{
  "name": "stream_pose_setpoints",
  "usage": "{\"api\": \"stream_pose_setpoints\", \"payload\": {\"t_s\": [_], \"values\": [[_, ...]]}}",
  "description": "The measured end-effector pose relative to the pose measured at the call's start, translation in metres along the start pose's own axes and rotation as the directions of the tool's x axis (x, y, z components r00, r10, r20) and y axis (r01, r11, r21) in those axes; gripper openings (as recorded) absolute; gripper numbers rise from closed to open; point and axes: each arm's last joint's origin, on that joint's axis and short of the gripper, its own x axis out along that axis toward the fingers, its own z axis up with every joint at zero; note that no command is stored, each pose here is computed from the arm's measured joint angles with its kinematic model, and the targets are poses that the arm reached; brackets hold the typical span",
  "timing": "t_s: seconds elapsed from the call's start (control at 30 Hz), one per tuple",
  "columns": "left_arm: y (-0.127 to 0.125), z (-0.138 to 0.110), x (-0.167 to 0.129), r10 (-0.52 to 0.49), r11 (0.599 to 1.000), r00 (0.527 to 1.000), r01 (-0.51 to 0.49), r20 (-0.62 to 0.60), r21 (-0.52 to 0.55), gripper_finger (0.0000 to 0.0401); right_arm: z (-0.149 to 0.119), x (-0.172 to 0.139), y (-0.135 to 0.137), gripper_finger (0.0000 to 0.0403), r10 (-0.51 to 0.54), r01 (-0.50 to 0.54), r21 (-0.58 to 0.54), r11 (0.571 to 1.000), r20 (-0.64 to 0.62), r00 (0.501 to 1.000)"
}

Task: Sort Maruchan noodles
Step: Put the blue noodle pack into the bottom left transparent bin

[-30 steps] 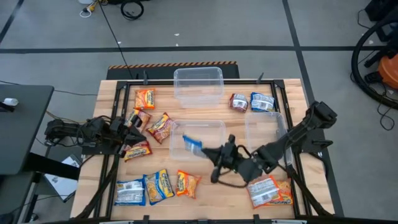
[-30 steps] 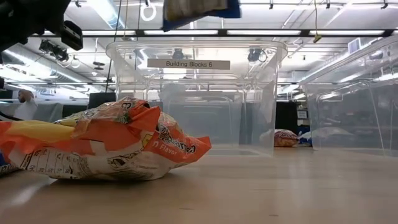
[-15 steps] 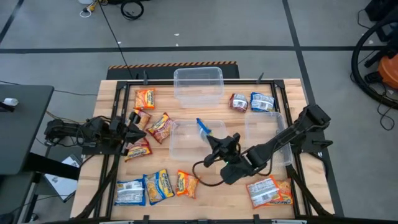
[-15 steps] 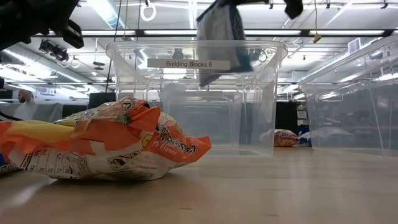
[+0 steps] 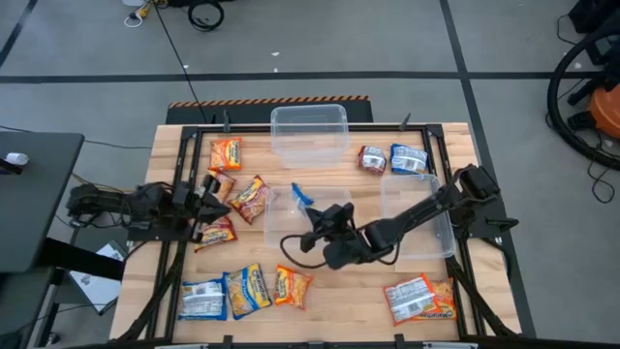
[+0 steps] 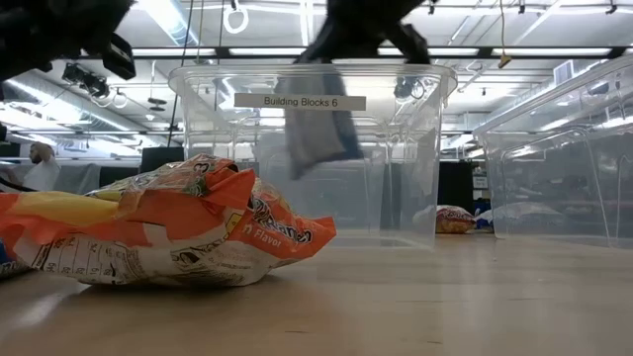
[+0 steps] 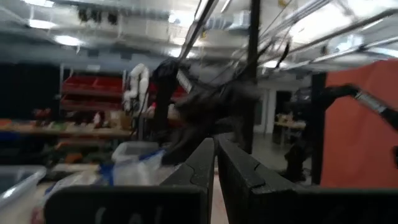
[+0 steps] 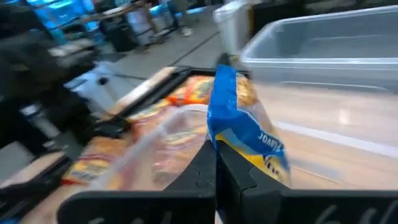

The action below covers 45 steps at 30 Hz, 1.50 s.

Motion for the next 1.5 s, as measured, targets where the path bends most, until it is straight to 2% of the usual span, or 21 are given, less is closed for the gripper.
{"api": "stream_pose_setpoints", "payload": {"t_s": [0.1, 0.3, 0.37, 0.53, 0.6, 0.73, 0.83, 0.93, 1.07, 1.2, 1.3, 1.43, 1.5], "values": [[0.001, -0.006, 0.004, 0.023, 1.0, 0.999, -0.023, -0.049, -0.001, 0.0027, 0.007, 0.009, 0.003, 0.0003, 0.059, -0.06, -0.052, 0.997, -0.016, 0.998], [0.002, -0.008, 0.014, 0.048, 0.999, 0.997, -0.049, -0.058, -0.021, 0.0029, 0.015, 0.03, -0.002, 0.0003, 0.136, -0.148, -0.149, 0.978, -0.086, 0.987], [0.002, -0.006, 0.021, 0.055, 0.998, 0.992, -0.058, -0.11, -0.02, 0.0036, 0.017, 0.034, -0.003, 0.0003, 0.152, -0.17, -0.182, 0.969, -0.105, 0.983], [0.001, 0.007, 0.048, 0.106, 0.994, 0.959, -0.11, -0.264, 0.0, 0.0088, 0.017, 0.036, -0.004, 0.0003, 0.159, -0.187, -0.27, 0.945, -0.121, 0.98], [0.002, 0.011, 0.061, 0.156, 0.988, 0.935, -0.153, -0.319, 0.035, 0.0115, 0.015, 0.034, -0.004, 0.0003, 0.163, -0.197, -0.302, 0.933, -0.133, 0.978], [0.004, 0.022, 0.087, 0.199, 0.98, 0.896, -0.171, -0.397, 0.106, 0.0163, 0.011, 0.027, -0.001, 0.0003, 0.181, -0.229, -0.382, 0.895, -0.157, 0.971], [0.008, 0.027, 0.109, 0.22, 0.975, 0.846, -0.172, -0.485, 0.143, 0.0191, 0.009, 0.022, 0.0, 0.0003, 0.188, -0.245, -0.42, 0.874, -0.173, 0.967], [0.013, 0.03, 0.132, 0.193, 0.979, 0.794, -0.116, -0.577, 0.169, 0.0207, 0.011, 0.017, -0.002, 0.0003, 0.178, -0.247, -0.444, 0.861, -0.192, 0.965], [0.02, 0.029, 0.162, 0.126, 0.985, 0.715, -0.009, -0.687, 0.172, 0.0209, 0.018, 0.009, -0.003, 0.0003, 0.18, -0.256, -0.477, 0.841, -0.2, 0.963], [0.031, 0.025, 0.189, 0.133, 0.982, 0.617, 0.025, -0.776, 0.187, 0.0202, 0.018, 0.007, -0.003, 0.0003, 0.182, -0.264, -0.518, 0.814, -0.204, 0.962], [0.037, 0.023, 0.204, 0.105, 0.983, 0.545, 0.068, -0.832, 0.169, 0.0199, 0.018, 0.007, -0.003, 0.0003, 0.179, -0.262, -0.514, 0.816, -0.206, 0.962], [0.041, 0.026, 0.217, 0.035, 0.985, 0.489, 0.128, -0.871, 0.112, 0.0199, 0.018, 0.007, -0.003, 0.0007, 0.175, -0.257, -0.507, 0.823, -0.205, 0.963], [0.043, 0.025, 0.218, 0.024, 0.986, 0.428, 0.141, -0.903, 0.092, 0.0199, 0.018, 0.007, -0.004, 0.0007, 0.173, -0.257, -0.508, 0.822, -0.207, 0.963]]}}
